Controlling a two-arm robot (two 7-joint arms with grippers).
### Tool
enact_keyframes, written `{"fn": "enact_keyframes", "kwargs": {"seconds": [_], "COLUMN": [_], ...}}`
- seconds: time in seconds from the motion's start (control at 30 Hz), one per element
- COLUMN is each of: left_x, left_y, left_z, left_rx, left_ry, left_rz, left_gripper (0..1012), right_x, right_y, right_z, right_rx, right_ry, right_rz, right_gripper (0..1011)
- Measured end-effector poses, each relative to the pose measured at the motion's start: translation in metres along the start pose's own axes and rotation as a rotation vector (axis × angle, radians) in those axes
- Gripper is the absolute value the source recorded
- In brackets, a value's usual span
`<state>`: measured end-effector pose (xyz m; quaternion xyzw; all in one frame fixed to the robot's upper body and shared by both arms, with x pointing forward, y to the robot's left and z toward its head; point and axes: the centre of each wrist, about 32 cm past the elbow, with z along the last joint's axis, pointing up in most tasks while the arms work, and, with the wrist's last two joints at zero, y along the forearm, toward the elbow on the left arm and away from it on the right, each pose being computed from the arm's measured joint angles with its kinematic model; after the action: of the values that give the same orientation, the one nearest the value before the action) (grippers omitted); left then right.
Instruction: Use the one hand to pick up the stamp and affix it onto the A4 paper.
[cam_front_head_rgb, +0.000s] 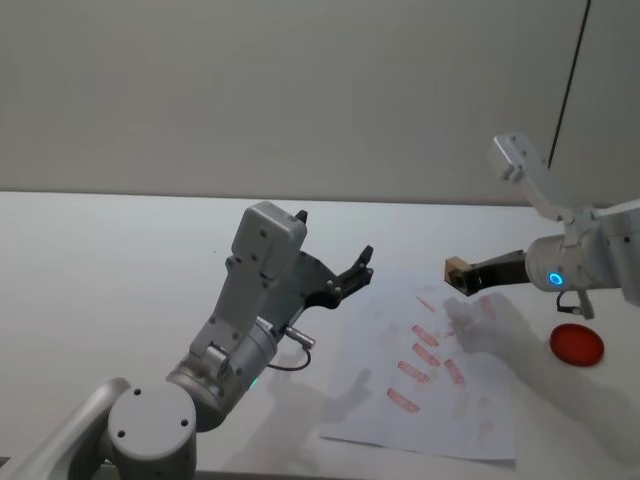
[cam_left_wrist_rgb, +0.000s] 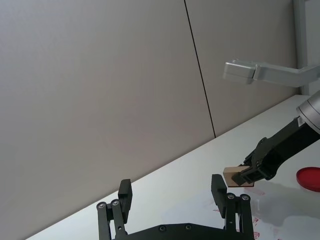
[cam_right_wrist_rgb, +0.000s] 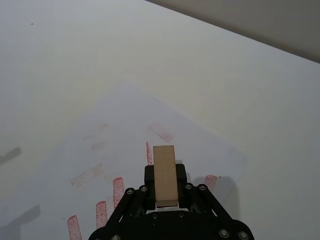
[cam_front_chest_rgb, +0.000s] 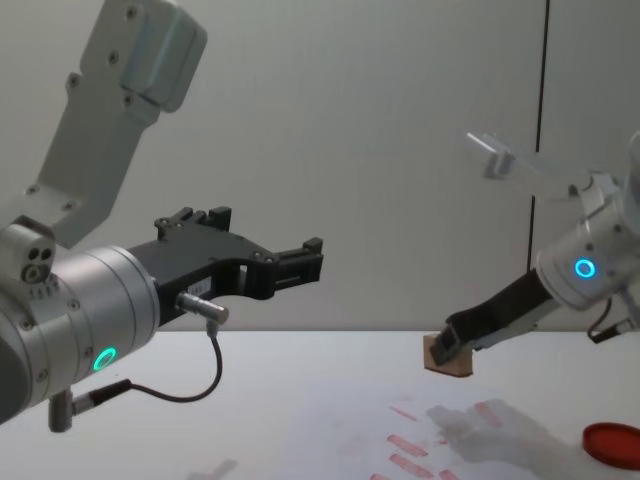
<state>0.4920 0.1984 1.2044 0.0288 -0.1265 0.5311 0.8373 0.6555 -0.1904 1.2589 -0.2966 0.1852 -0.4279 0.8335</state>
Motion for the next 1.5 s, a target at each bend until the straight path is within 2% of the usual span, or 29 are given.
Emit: {"fn": "enact_keyframes", "kwargs": {"seconds": [0.37,1.5], "left_x": [0.0000,0.0000], "left_y": [0.0000,0.0000], "left_z": [0.0000,0.0000], "left_rx": [0.000,0.000], "left_ry": [0.000,0.000], "left_rz": [0.000,0.000], "left_gripper": [1002,1002], "right_x": [-0.003,-0.005], "right_y": [0.007,0.029], "right_z": [0.002,-0.005], "right_rx": [-0.029,-0.090], "right_ry": [-0.009,-0.042], "right_rz": [0.000,-0.005], "right_gripper": [217,218]}}
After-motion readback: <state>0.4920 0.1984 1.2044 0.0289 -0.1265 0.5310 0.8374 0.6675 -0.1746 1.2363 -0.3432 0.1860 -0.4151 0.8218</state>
